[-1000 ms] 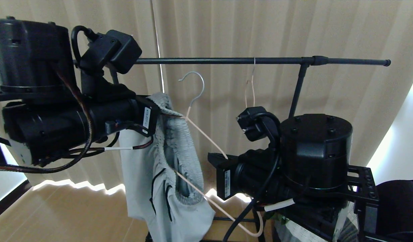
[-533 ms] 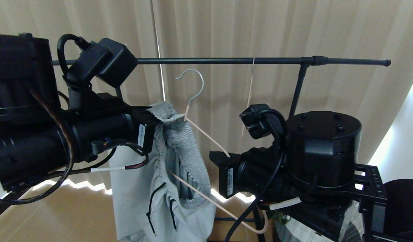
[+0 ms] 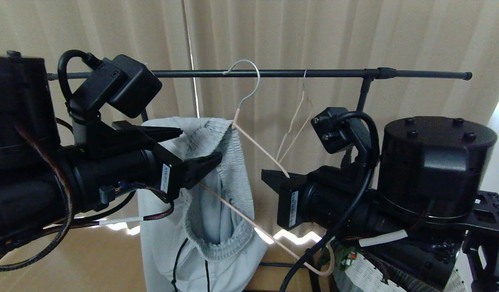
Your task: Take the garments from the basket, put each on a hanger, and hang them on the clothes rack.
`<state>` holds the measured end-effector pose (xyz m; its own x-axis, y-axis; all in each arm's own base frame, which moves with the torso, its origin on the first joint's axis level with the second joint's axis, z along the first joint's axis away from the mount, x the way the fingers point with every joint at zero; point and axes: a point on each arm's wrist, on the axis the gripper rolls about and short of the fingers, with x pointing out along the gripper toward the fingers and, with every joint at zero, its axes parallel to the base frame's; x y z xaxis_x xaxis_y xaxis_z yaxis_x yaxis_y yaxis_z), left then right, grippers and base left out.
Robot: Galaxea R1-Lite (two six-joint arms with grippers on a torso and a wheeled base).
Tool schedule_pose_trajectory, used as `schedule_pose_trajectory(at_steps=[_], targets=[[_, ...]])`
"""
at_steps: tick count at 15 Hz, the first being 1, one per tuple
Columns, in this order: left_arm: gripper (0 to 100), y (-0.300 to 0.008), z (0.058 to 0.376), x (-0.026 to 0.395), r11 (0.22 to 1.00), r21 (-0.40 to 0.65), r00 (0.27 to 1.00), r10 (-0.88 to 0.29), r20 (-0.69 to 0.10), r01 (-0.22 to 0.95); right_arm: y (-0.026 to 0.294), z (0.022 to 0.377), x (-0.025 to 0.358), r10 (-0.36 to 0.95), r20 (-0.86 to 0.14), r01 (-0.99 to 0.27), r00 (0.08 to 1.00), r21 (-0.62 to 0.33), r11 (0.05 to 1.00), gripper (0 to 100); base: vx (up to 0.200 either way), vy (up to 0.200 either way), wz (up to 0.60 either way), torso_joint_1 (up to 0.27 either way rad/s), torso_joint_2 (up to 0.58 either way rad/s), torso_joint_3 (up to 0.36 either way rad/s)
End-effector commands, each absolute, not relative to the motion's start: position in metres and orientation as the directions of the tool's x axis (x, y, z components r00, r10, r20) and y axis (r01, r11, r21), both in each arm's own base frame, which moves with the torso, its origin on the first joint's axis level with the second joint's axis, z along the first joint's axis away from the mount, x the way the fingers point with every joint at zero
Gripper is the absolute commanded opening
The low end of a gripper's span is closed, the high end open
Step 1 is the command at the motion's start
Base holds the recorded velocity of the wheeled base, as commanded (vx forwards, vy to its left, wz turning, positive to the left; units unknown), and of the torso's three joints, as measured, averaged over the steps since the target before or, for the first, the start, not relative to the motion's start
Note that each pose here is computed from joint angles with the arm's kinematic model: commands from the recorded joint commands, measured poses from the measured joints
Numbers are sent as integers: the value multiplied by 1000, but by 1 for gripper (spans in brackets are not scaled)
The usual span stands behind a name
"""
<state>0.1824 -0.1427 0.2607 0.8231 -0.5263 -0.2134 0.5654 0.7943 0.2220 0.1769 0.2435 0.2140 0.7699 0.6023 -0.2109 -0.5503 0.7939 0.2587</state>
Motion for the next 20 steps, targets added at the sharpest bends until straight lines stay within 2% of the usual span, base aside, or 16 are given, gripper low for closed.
schedule_pose_trajectory(at_steps=[1, 4, 8, 12, 14, 17, 20], targets=[[100, -141, 262, 179, 793, 222, 822, -531, -206, 567, 238, 223, 173, 608, -181, -556, 773, 269, 786, 0, 0, 0, 0, 0, 0, 0], [100, -140, 263, 171, 782, 221, 812, -549, -197, 583, 234, 226, 170, 608, -174, -556, 775, 272, 786, 0, 0, 0, 0, 0, 0, 0], [100, -122, 267, 148, 777, 250, 816, -557, -154, 577, 200, 213, 169, 598, -214, -564, 772, 201, 801, 0, 0, 0, 0, 0, 0, 0], [100, -113, 268, 145, 758, 314, 818, -558, -142, 572, 163, 214, 175, 647, -157, -634, 746, 127, 762, 0, 0, 0, 0, 0, 0, 0], [100, -115, 271, 146, 707, 392, 797, -589, -133, 588, 148, 224, 175, 675, -118, -668, 728, 97, 738, 0, 0, 0, 0, 0, 0, 0], [100, -119, 278, 151, 622, 480, 748, -654, -118, 619, 143, 228, 175, 688, -102, -686, 718, 61, 725, 0, 0, 0, 0, 0, 0, 0], [100, -125, 282, 161, 605, 522, 752, -649, -115, 602, 138, 231, 176, 699, -90, -698, 709, 51, 714, 0, 0, 0, 0, 0, 0, 0]])
